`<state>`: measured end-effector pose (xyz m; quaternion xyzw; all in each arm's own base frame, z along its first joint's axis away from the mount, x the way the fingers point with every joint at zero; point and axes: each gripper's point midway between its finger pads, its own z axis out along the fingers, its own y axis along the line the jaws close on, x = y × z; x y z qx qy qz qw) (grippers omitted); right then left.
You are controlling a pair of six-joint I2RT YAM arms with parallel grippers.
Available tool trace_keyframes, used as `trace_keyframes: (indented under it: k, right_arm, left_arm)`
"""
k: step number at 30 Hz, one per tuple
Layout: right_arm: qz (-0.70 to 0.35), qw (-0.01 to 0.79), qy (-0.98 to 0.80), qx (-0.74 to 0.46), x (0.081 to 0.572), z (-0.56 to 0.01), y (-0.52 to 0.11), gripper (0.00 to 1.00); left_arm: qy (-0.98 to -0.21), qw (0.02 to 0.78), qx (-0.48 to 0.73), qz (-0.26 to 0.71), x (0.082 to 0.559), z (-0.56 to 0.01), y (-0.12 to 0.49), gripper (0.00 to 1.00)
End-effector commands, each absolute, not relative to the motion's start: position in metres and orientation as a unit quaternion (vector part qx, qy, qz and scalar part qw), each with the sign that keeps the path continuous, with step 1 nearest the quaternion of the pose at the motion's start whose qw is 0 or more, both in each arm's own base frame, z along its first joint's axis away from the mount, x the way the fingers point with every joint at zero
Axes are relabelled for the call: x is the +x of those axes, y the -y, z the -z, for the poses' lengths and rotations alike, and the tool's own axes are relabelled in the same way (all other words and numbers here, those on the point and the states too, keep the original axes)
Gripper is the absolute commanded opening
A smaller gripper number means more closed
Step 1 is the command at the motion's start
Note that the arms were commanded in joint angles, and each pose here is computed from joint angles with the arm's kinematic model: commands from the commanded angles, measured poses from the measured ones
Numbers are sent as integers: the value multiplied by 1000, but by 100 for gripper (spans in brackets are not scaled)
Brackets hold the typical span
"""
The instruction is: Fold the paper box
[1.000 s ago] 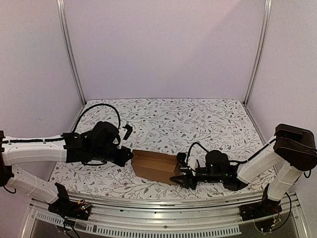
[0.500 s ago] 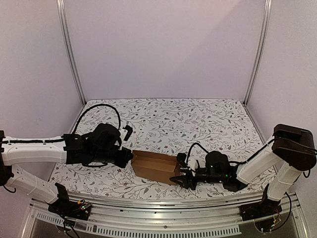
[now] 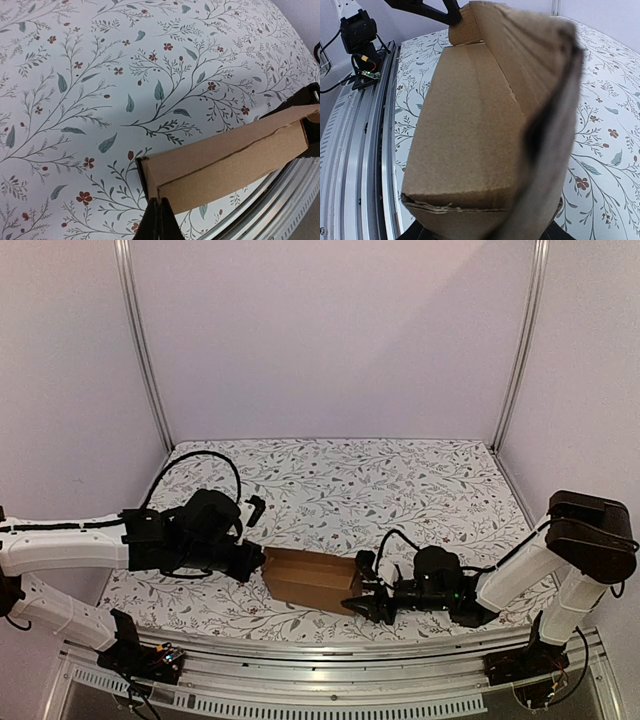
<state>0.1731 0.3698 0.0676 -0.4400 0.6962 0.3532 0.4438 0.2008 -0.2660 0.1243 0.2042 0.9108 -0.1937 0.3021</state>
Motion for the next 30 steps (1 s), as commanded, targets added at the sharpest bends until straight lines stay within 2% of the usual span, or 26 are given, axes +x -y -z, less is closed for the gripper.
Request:
trace_keyframes:
  k: [1, 8, 15, 20, 23, 30]
  right_arm:
    - [-321, 463, -728, -391, 197, -63, -358, 27]
    - [-322, 463, -728, -391, 195, -61, -357, 27]
    - [-323, 464, -728, -389, 194, -61, -357, 27]
    - [-323, 461, -727, -393, 192, -59, -357, 27]
    - [-325, 460, -726, -396, 190, -59, -359, 27]
    - [-331, 452, -722, -406, 184, -57, -360, 27]
  left_arm:
    - [-911, 261, 238, 214, 176, -122, 276, 0]
    - [-918, 253, 231, 200, 177, -109, 273, 18]
    - [-916, 265, 233, 193, 181, -114, 273, 26]
    - [-911, 301, 231, 161, 197, -125, 268, 40]
    - [-906, 318, 233, 156, 208, -134, 268, 44]
    - [-903, 328, 230, 157, 238, -137, 266, 48]
